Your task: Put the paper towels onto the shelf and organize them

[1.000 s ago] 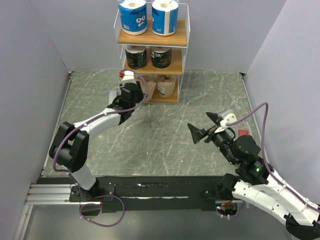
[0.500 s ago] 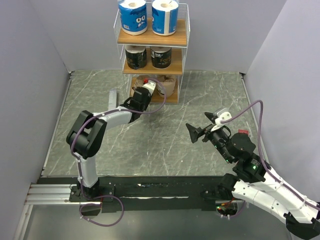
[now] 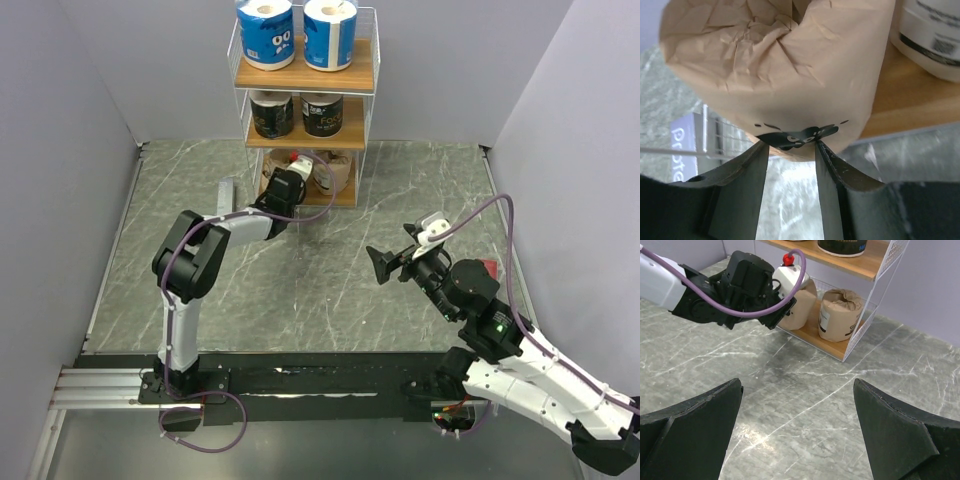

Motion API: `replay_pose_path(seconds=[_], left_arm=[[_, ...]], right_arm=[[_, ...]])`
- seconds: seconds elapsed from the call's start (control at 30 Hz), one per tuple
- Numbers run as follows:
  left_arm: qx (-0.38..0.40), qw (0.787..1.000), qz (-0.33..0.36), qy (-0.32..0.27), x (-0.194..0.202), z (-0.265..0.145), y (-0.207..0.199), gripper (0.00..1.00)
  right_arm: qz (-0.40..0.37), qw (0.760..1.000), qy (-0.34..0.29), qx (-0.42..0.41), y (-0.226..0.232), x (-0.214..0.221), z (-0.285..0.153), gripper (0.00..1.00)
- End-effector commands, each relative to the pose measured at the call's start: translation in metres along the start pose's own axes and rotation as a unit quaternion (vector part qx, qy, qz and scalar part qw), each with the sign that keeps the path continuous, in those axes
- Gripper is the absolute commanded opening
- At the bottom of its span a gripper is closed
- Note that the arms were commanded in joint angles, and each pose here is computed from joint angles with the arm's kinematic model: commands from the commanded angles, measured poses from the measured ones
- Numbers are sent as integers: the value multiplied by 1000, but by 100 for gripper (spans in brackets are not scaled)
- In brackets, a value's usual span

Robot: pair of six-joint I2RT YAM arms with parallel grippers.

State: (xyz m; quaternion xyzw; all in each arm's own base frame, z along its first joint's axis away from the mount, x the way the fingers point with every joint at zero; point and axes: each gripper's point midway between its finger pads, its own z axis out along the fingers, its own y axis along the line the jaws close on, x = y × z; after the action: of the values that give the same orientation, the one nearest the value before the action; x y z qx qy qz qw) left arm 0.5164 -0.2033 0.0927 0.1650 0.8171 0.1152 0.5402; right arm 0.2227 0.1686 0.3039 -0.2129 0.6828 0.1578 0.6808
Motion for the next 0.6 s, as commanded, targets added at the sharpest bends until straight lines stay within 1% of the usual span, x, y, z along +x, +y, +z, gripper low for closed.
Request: replay_pose_path(seconds=[0.0,0.27,0.43,0.53,0.57], left_arm=[[-46,998,-20,-36,-27,11,24,48],[-60,998,-23,-25,-15,25,33,49],[-60,997,-29,-31,-23,32,33,49],[-44,998,-42,-36,-28,28,28,50],[-39,997,-49,-45,-38,21,29,50]], right_arm=[[14,999,-37,2,-1,-31,2,99],[16,999,-34,-3,3,-30,6,99],[19,999,-28,-5,5,-28,9,99],[23,999,-28,-6,6,-30,9,98],[26,999,-29,-7,6,-31,9,98]])
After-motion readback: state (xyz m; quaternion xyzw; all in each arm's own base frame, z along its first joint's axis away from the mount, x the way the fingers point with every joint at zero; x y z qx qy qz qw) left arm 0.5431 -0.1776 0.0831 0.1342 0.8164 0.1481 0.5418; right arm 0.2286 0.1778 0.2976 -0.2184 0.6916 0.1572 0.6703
